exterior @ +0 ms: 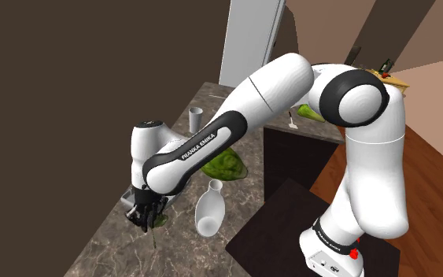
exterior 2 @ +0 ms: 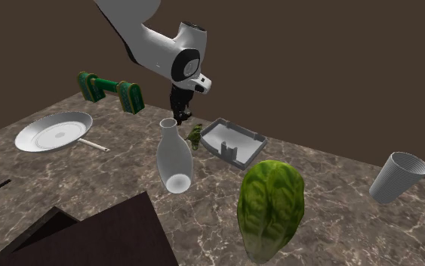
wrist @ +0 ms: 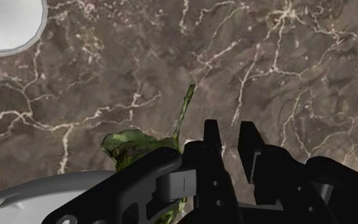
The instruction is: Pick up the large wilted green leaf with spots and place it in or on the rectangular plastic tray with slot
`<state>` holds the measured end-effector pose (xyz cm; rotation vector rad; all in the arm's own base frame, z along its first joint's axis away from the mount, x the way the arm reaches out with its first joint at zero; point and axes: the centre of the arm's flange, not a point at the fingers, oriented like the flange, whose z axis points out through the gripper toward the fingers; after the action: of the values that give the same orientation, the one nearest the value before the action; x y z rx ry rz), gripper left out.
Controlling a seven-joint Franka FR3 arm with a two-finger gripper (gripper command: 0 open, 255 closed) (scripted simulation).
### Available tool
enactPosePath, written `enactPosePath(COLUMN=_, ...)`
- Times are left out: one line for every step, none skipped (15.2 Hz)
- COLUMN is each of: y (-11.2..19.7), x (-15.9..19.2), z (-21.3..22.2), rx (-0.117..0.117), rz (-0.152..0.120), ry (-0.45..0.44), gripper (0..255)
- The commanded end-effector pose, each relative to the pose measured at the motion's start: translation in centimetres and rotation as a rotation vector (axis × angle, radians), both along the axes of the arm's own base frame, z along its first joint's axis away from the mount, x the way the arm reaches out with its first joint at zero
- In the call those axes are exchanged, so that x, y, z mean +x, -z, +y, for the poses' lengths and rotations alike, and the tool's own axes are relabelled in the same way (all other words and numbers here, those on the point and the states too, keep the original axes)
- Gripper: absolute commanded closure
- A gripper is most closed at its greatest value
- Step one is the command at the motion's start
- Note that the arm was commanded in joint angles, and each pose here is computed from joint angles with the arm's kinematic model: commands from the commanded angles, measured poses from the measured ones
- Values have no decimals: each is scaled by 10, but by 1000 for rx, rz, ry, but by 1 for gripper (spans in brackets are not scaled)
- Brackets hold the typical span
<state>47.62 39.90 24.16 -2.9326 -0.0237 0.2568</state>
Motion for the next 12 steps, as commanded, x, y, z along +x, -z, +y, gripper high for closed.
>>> enactPosePath(y=0, x=0, z=0, rx=0, rz=0, ry=0, gripper=255)
enactPosePath(y=0, x=0, z=0, rx=0, rz=0, ry=0, gripper=255)
enactPosePath(y=0, x=0, z=0, rx=0, rz=0, ry=0, gripper=255)
enactPosePath(y=0, x=0, z=0, rx=0, rz=0, ry=0, gripper=255)
enactPosePath(y=0, x=0, z=0, rx=0, rz=0, ry=0, gripper=255)
enactPosePath(y=0, x=0, z=0, rx=0, rz=0, ry=0, gripper=255)
enactPosePath(y=0, x=0, z=0, rx=0, rz=0, ry=0, gripper=255)
enactPosePath(y=0, x=0, z=0, rx=0, rz=0, ry=0, gripper=0)
enactPosePath(y=3, x=2, z=6, rx=-80, rz=-58, ry=-50, gripper=0)
enactPosePath(y=6, x=3, z=12, rx=-161, rz=-116, ry=-99, gripper=0)
enactPosePath(y=10, x=4, z=18, rx=-241, rz=-175, ry=-149, gripper=0)
enactPosePath(y=15, x=6, z=24, rx=-322, rz=-233, ry=-199, gripper=0)
